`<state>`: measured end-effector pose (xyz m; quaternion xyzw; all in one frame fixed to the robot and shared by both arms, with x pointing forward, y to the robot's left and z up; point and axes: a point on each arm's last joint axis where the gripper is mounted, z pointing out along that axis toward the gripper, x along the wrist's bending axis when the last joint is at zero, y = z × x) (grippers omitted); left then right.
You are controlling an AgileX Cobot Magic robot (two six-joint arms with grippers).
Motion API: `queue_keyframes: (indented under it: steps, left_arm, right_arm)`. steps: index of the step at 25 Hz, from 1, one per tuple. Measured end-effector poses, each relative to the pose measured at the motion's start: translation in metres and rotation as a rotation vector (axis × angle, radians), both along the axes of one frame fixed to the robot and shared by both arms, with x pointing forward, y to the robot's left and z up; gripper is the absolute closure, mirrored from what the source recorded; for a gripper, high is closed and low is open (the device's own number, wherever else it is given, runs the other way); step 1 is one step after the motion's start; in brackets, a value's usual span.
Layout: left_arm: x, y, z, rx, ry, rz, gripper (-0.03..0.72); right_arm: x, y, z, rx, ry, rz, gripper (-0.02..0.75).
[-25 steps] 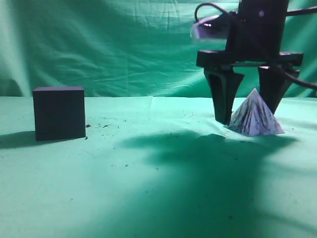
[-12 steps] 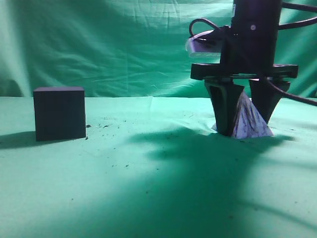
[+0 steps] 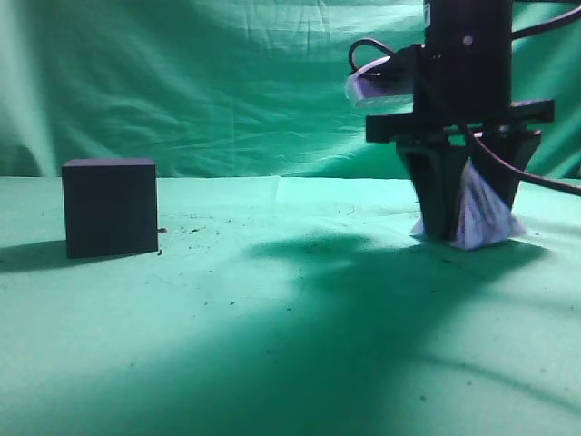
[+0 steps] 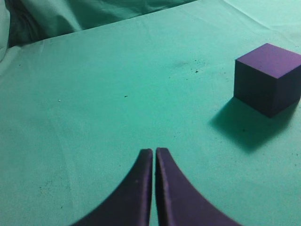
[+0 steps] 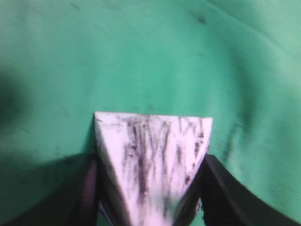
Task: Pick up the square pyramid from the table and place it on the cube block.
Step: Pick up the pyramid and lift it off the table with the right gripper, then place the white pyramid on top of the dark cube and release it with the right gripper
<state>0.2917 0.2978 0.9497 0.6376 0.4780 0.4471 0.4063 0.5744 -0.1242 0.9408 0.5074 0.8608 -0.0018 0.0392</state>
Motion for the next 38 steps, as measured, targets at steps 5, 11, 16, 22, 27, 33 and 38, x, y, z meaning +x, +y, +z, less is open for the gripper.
queue_keyframes:
  steps: [5, 11, 16, 22, 27, 33, 38]
  left_arm:
    - [0.000, 0.000, 0.000, 0.000, 0.000, 0.000, 0.688]
    - [0.000, 0.000, 0.000, 0.000, 0.000, 0.000, 0.688]
    - [0.000, 0.000, 0.000, 0.000, 0.000, 0.000, 0.688]
    - [0.000, 0.000, 0.000, 0.000, 0.000, 0.000, 0.688]
    - [0.000, 0.000, 0.000, 0.000, 0.000, 0.000, 0.688]
    - [0.000, 0.000, 0.000, 0.000, 0.000, 0.000, 0.688]
    - [0.000, 0.000, 0.000, 0.000, 0.000, 0.000, 0.688]
  right_arm:
    - [0.012, 0.008, 0.070, 0.084, -0.080, 0.015, 0.348]
    - [-0.006, 0.065, 0.145, 0.215, -0.214, 0.160, 0.348]
    - [-0.030, 0.133, 0.152, 0.273, -0.235, 0.320, 0.348]
    - [-0.040, 0.191, 0.116, 0.268, -0.199, 0.417, 0.348]
    - [-0.042, 0.208, 0.090, 0.252, -0.158, 0.439, 0.348]
    - [-0.038, 0.213, 0.067, 0.218, -0.127, 0.441, 0.348]
    - [-0.038, 0.214, 0.076, 0.238, -0.151, 0.443, 0.407]
